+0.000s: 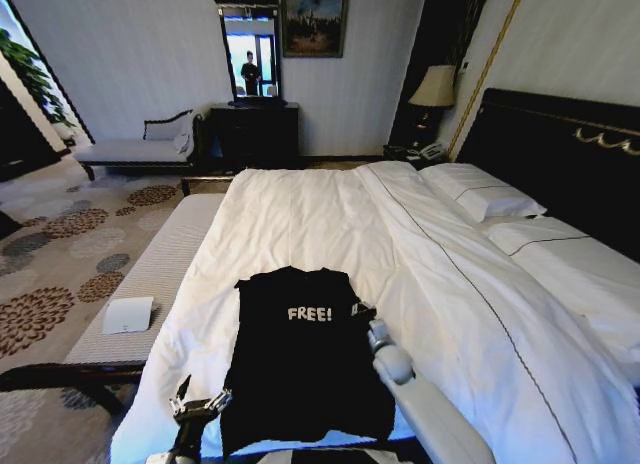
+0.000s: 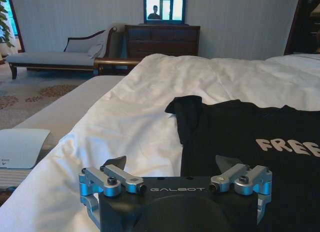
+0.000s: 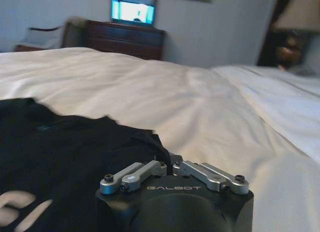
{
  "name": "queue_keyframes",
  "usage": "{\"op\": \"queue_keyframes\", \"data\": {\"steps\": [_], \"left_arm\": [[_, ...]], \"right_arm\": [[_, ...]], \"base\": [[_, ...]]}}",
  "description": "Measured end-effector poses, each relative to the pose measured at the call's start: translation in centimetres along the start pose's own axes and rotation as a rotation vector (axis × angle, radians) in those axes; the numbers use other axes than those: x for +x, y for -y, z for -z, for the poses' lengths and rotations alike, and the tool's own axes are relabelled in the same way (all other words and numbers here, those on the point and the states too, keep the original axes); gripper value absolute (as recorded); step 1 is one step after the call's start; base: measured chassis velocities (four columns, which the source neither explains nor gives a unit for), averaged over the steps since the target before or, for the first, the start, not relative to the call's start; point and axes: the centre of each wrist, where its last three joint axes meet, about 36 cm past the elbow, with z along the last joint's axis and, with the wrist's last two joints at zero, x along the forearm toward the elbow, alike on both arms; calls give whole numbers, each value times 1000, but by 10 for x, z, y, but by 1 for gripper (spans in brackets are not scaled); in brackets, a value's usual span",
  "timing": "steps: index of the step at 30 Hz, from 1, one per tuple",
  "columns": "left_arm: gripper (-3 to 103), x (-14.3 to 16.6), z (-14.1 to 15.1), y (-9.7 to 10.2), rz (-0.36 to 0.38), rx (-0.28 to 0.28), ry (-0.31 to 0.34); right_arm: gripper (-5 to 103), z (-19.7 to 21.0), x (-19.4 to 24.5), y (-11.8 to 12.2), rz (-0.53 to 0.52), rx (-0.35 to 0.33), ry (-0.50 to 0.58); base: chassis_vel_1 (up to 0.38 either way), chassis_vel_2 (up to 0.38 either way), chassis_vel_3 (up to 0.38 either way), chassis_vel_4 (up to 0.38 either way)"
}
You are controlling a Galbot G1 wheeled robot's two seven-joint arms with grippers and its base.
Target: Fold the clothes on the bed.
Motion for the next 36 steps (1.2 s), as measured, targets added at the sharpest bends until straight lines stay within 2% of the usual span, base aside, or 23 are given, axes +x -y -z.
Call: {"op": "queue_keyframes", "data": {"steps": [1,2,4,10,20,27,36], "left_arm": [[100,0,0,0,0,1,1],[100,0,0,0,0,1,1],[100,1,1,1,0,4,2],[100,3,2,1,3,6,8],[100,4,3,-1,8,4,14],[100,2,2,0,6,5,15],[100,2,3,0,8,5,17]], "right_arm": [[0,1,-3,2,-17,-29,-12],[0,1,-3,2,-17,-29,-12],[0,3,-11,6,-63,-94,-38],[0,4,-26,11,-139,-150,-50],[0,-4,-27,32,-273,-168,-64],[0,-16,-28,33,-313,-157,-75],[0,-16,-35,35,-370,-130,-40]], "base": [[0,0,0,0],[0,0,0,0],[0,0,0,0],[0,0,0,0],[0,0,0,0],[0,0,0,0],[0,0,0,0]]}}
